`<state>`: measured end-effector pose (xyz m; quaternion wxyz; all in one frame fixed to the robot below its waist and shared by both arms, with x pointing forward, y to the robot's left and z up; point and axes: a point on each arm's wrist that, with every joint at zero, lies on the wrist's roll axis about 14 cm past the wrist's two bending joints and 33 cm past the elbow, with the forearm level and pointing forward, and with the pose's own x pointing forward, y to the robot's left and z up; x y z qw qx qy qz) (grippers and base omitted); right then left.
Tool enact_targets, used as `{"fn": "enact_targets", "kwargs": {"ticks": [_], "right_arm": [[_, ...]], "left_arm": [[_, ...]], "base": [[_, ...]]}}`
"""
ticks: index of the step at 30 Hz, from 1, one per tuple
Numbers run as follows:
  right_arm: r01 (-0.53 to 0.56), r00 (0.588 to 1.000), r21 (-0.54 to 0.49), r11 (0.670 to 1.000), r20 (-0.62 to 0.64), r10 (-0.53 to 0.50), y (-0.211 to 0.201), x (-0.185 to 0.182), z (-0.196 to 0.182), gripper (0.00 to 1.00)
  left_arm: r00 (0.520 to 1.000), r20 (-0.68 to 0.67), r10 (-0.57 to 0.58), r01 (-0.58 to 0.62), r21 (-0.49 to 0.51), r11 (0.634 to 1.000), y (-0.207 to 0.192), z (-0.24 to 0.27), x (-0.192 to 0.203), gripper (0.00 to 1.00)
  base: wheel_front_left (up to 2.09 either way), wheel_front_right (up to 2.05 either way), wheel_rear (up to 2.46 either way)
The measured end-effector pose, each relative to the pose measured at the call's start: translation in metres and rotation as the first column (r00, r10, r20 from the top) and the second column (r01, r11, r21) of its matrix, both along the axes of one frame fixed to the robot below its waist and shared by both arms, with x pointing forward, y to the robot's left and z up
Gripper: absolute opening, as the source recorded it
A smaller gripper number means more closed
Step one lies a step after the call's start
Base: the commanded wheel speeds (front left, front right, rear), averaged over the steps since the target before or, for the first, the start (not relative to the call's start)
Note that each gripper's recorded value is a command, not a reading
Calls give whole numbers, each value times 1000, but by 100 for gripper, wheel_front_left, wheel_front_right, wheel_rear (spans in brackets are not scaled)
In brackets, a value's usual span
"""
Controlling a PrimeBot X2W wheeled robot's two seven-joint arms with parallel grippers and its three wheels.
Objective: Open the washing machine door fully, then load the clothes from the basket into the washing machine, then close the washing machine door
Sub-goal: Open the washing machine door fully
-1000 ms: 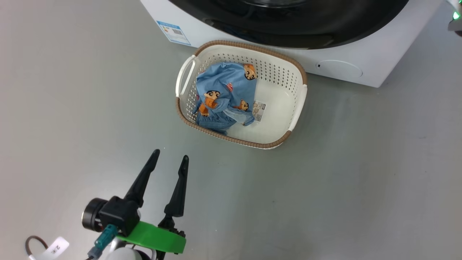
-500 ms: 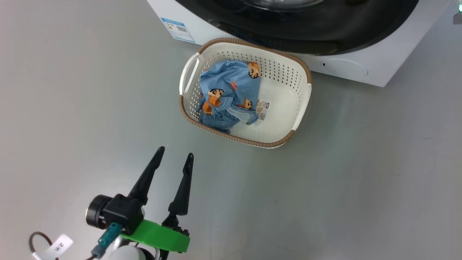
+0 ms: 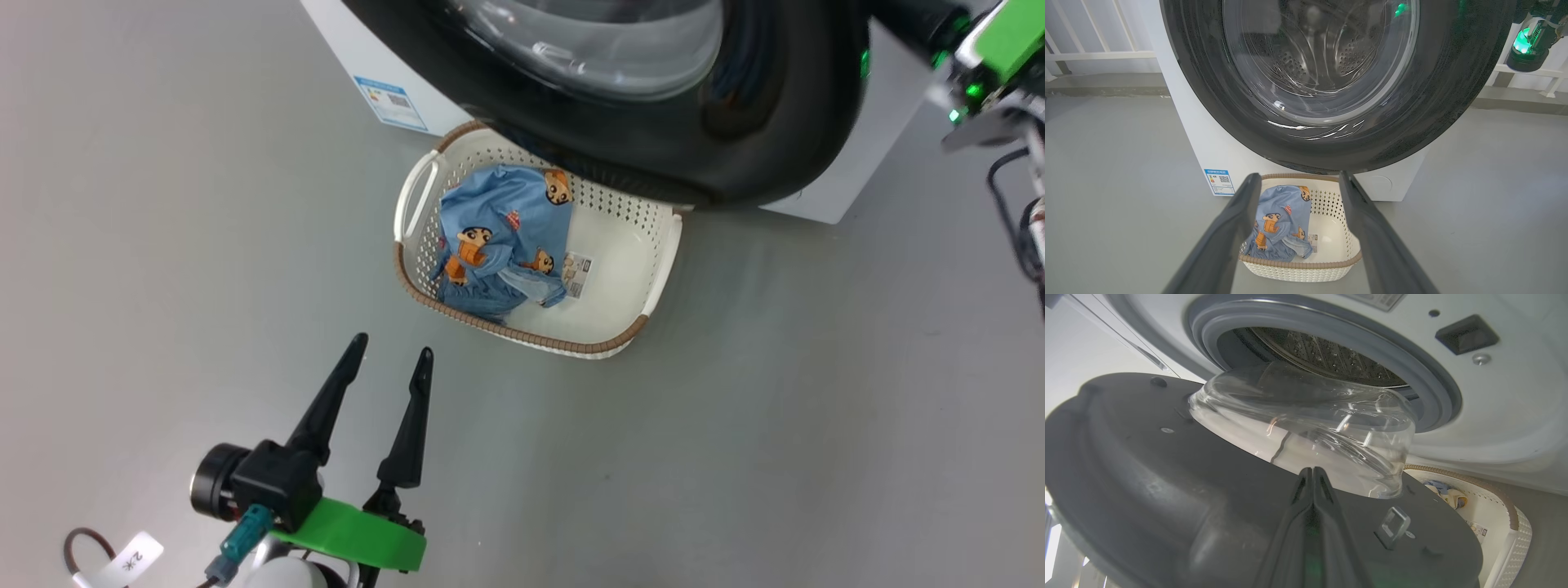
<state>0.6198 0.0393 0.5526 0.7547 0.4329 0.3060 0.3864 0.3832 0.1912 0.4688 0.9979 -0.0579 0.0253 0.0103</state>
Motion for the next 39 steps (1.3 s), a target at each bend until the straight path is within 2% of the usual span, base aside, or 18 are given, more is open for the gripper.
{"fn": "enact_targets", "kwargs": {"ticks": [9,20,30,39], "right_arm": [[-109,994,-48,993,-14,109,14,-48,-8,0],[-256,967,-70,964,-26,255,39,-109,-8,0],[-416,909,-46,908,-26,415,83,-162,-3,0],[-547,837,-36,837,-46,545,122,-206,-7,0]], "left_arm": [[1000,29,2,-2,-3,1000,-1,10,-8,100],[999,45,30,-31,4,1000,4,17,-32,100],[995,40,89,-89,6,996,18,16,-57,100],[984,34,173,-173,11,985,40,16,-78,100]], "base": [[0,0,0],[0,0,0],[0,0,0],[0,0,0]]}}
